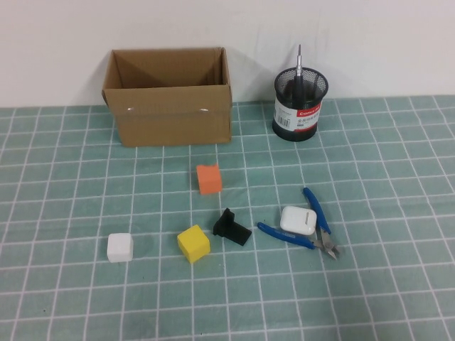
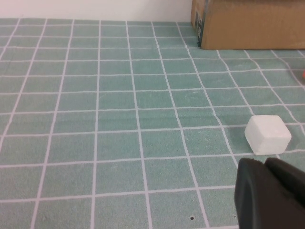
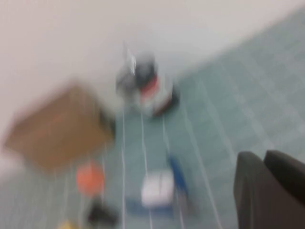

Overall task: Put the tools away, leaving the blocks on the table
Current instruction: Pick up the pliers from the table

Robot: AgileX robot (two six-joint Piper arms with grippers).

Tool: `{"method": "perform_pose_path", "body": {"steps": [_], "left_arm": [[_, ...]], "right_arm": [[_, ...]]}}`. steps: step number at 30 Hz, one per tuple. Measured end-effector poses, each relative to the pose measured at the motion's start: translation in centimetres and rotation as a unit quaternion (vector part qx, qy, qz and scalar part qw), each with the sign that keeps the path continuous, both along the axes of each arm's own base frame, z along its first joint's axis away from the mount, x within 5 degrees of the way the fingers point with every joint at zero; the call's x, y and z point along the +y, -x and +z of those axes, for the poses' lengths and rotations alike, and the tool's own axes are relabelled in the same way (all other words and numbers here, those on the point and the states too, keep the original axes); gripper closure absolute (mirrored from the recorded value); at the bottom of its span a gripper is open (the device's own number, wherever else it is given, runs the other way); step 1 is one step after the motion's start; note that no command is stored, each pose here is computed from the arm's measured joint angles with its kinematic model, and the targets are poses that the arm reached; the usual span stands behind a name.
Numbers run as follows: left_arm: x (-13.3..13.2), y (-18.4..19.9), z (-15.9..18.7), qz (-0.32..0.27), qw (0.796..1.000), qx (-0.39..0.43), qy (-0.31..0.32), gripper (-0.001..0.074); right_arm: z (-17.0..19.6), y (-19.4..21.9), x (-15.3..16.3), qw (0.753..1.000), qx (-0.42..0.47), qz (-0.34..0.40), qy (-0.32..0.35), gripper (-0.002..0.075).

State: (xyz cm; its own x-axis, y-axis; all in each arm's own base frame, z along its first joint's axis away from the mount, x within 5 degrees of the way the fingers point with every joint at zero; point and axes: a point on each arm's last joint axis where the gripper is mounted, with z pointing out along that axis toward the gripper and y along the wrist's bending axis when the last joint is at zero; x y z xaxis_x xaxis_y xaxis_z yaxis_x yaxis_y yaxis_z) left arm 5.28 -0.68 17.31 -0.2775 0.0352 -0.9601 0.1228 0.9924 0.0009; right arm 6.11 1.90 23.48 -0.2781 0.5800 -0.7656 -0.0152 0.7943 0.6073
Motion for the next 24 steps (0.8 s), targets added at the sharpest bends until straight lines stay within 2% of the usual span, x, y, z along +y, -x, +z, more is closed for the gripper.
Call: {"method": "perform_pose_path", "body": {"steps": [3, 6, 10, 14, 18, 24], "left_arm": [[0.0, 0.0, 0.0, 0.0, 1.0, 0.0, 0.0, 0.0734], [0.0, 0.0, 0.0, 0.0, 1.0, 0.0, 0.0, 0.0734], [0.0, 0.0, 0.0, 0.0, 1.0, 0.0, 0.0, 0.0734], [0.0, 0.0, 0.0, 0.0, 1.0, 0.0, 0.0, 0.0734], [0.0, 0.0, 0.0, 0.0, 1.0, 0.0, 0.0, 0.0734], [0.0, 0.0, 0.0, 0.0, 1.0, 0.0, 0.0, 0.0734]], "right_arm": [[2.1, -1.4, 0.5, 0.992, 0.089, 0.063, 0.058, 0.0733], [3.6, -3.7, 0.5, 0.972, 0.172, 0.117, 0.112, 0.0733], [4.6, -8.3, 0.3, 0.939, 0.258, 0.178, 0.143, 0.0733], [5.0, -12.6, 0.6, 0.915, 0.293, 0.224, 0.164, 0.0733], [4.5, -15.5, 3.3, 0.881, 0.309, 0.295, 0.202, 0.0733], [3.1, -18.0, 10.3, 0.813, 0.31, 0.415, 0.267, 0.0733]]}}
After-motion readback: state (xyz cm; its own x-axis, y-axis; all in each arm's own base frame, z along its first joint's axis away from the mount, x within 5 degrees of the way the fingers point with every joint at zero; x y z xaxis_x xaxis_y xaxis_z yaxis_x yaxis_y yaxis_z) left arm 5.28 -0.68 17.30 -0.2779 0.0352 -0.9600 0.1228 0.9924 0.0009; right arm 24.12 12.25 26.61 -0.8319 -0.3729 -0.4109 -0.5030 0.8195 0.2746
